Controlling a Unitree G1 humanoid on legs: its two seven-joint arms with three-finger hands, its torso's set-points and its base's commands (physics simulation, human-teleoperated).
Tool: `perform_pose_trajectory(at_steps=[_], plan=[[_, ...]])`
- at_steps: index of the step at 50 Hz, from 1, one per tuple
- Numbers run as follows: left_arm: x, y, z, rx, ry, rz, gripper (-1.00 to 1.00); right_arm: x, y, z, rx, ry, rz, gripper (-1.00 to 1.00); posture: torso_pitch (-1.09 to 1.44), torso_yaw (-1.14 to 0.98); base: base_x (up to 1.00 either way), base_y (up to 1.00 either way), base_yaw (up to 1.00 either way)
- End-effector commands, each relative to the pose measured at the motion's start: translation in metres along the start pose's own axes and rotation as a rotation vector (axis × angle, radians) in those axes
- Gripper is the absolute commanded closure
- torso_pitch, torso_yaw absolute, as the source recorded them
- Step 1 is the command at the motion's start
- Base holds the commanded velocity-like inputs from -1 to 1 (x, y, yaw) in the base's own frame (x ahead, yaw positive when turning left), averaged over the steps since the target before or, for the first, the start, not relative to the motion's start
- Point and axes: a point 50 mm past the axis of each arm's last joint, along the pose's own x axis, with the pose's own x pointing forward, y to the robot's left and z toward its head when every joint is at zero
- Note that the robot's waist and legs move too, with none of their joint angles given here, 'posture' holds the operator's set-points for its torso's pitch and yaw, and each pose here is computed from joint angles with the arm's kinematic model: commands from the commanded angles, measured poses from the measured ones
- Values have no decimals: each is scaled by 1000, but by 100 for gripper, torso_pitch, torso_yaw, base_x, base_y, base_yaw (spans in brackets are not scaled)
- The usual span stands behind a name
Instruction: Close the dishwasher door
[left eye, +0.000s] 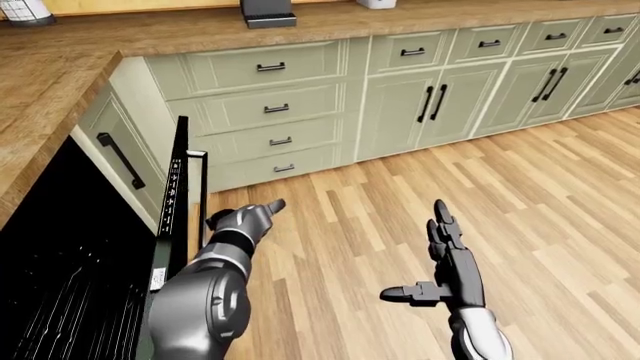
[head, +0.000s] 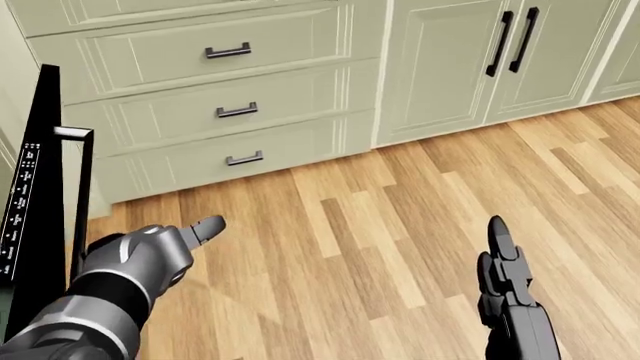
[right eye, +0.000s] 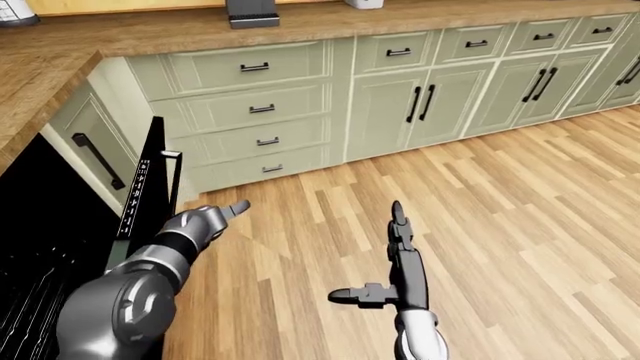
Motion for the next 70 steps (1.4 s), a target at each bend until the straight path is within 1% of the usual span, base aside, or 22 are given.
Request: perform_pose_trajectory(at_steps=[1,5,7,12,17,30,46,54,70], plan=[[0,13,28,-62,-94,75,-100,1,0,16,-3,-84,1,-100,0,0,0,0,0],[1,15,31,-73,-91,79,-100,2,1,13,-2,-85,3,-100,0,0,0,0,0],[1,16,32,-76,-89,80,-100,1,0,17,-2,-86,2,-100,0,0,0,0,0],[3,19,33,-84,-85,84,-100,1,1,14,-1,-88,2,-100,0,0,0,0,0],[6,22,34,-87,-84,87,-100,1,1,17,0,-88,3,-100,0,0,0,0,0],[14,33,38,-115,-58,101,-100,2,3,16,1,-85,9,-100,0,0,0,0,0],[20,42,42,-134,-54,124,-100,5,4,12,5,-83,14,-100,0,0,0,0,0],[23,48,43,-145,-49,140,-100,5,4,14,7,-85,17,-100,0,0,0,0,0],[34,65,44,-188,-24,203,-100,5,5,15,12,-88,22,-100,0,0,0,0,0]])
